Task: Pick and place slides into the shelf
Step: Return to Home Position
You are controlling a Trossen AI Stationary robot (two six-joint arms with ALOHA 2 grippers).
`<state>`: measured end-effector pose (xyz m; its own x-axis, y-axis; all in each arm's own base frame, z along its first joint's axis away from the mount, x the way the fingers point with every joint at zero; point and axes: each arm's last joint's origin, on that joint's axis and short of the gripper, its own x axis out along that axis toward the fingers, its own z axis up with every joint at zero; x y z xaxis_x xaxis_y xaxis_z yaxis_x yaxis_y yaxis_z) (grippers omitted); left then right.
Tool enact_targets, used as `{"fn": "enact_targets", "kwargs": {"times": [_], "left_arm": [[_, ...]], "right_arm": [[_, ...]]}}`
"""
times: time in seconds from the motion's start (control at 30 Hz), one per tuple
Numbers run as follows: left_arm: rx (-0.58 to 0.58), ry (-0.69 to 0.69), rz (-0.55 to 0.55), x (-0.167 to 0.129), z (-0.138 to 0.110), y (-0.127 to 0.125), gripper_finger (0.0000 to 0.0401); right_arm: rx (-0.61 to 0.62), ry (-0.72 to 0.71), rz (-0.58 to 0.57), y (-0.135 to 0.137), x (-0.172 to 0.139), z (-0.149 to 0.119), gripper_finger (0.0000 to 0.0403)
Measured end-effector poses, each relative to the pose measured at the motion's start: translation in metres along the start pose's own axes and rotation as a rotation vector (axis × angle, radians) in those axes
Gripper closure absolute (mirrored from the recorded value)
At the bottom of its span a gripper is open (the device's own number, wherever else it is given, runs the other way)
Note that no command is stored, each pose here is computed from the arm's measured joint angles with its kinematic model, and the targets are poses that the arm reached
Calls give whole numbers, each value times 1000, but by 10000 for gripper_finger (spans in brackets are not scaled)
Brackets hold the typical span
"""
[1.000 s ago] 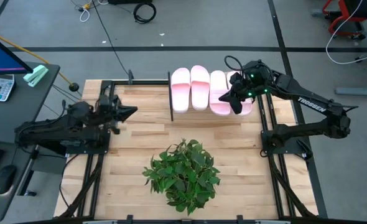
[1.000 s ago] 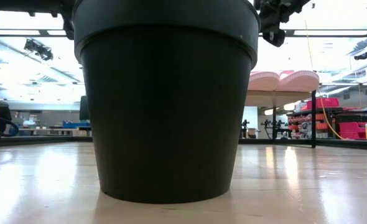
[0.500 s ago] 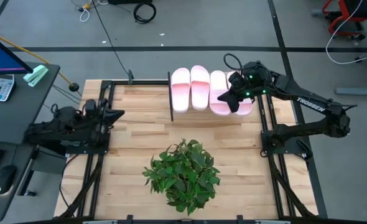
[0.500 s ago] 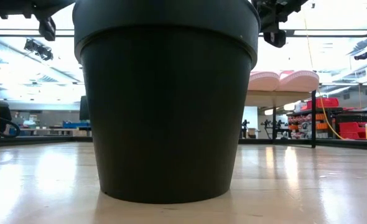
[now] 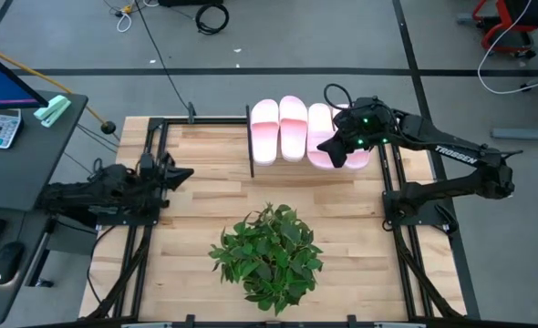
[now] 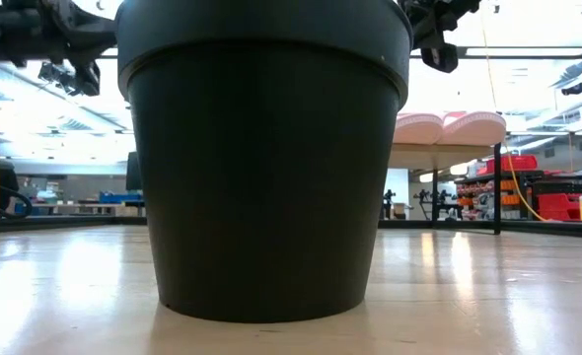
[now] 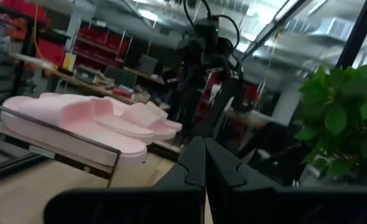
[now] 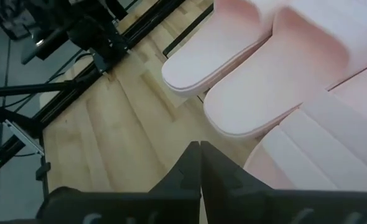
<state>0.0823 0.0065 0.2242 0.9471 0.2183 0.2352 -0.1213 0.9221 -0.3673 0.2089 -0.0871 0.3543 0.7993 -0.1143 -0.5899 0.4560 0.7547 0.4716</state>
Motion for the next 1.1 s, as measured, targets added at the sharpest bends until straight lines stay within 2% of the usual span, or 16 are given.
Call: {"fn": "enact_targets", "kwargs": {"times": [0.13, 0.3, 0.6, 0.8, 0.97, 1.1], "left_arm": [[-50, -78, -32, 2, -18, 6, 401], [-54, -62, -104, 2, -27, 6, 401], [-12, 14, -150, 2, -33, 6, 401], [-89, 176, -145, 2, -47, 10, 392], [-171, 229, -198, 1, -49, 8, 396], [-210, 253, -183, 1, -51, 9, 393]], "right_arm": [[24, 4, 2, 1, 0, -1, 399], [47, 5, 1, 1, 0, -1, 400], [46, 6, 1, 1, 0, -1, 400], [88, 70, 19, 4, -2, -8, 401], [5, 149, 34, 17, -11, -25, 401], [-69, 116, 66, 24, -28, -34, 402]]}}
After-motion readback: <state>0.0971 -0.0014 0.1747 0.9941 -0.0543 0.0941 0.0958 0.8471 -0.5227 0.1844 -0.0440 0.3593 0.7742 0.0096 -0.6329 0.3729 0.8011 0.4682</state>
